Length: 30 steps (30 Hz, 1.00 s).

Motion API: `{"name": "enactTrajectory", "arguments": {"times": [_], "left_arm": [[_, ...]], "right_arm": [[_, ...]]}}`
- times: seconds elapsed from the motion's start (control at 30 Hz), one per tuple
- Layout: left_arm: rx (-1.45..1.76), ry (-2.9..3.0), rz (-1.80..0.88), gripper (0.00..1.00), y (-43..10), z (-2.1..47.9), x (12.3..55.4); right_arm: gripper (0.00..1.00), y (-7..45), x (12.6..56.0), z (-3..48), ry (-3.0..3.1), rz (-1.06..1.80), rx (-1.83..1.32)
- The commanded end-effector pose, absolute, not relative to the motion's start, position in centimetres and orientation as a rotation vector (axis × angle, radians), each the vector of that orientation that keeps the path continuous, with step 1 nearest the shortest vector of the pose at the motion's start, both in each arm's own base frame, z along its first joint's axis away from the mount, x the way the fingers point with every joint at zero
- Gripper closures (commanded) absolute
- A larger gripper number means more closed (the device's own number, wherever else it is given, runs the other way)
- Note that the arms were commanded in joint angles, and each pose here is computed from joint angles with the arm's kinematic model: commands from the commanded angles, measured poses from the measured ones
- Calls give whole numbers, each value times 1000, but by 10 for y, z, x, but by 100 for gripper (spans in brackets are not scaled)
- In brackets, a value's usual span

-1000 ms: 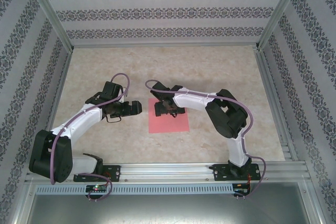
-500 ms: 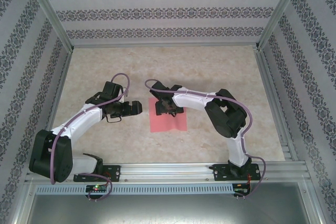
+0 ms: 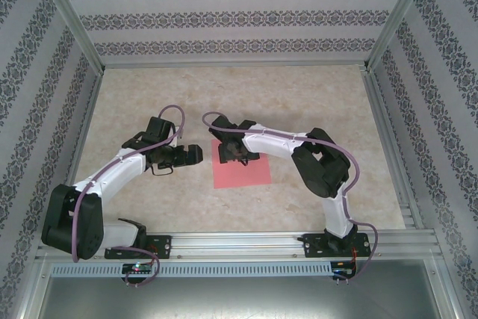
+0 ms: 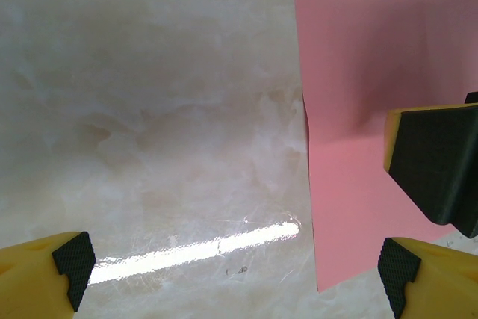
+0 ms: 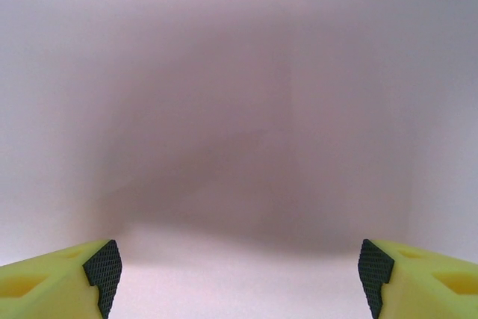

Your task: Fold a paper plane with a square sheet of paper (pick it up from the middle)

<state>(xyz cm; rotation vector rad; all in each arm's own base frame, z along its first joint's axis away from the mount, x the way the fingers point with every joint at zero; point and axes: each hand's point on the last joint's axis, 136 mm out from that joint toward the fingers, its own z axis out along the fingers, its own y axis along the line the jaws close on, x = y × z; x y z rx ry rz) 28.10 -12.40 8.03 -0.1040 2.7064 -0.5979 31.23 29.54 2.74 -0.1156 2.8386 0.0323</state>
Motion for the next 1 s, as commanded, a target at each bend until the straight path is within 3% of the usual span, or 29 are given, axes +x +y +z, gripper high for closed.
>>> {"name": "enactTrajectory", "arguments": {"times": [0.0, 0.6, 0.97], "left_arm": [[-132, 2701, -614, 0, -122, 79, 283], [-132, 2708, -616, 0, -123, 77, 283], [-131, 2712, -618, 0, -123, 77, 283]], "right_arm": [[16, 294, 306, 21, 2858, 26, -91], [24, 284, 300, -20, 2921, -67, -83], [40, 285, 308, 0, 2860, -53, -87]]}}
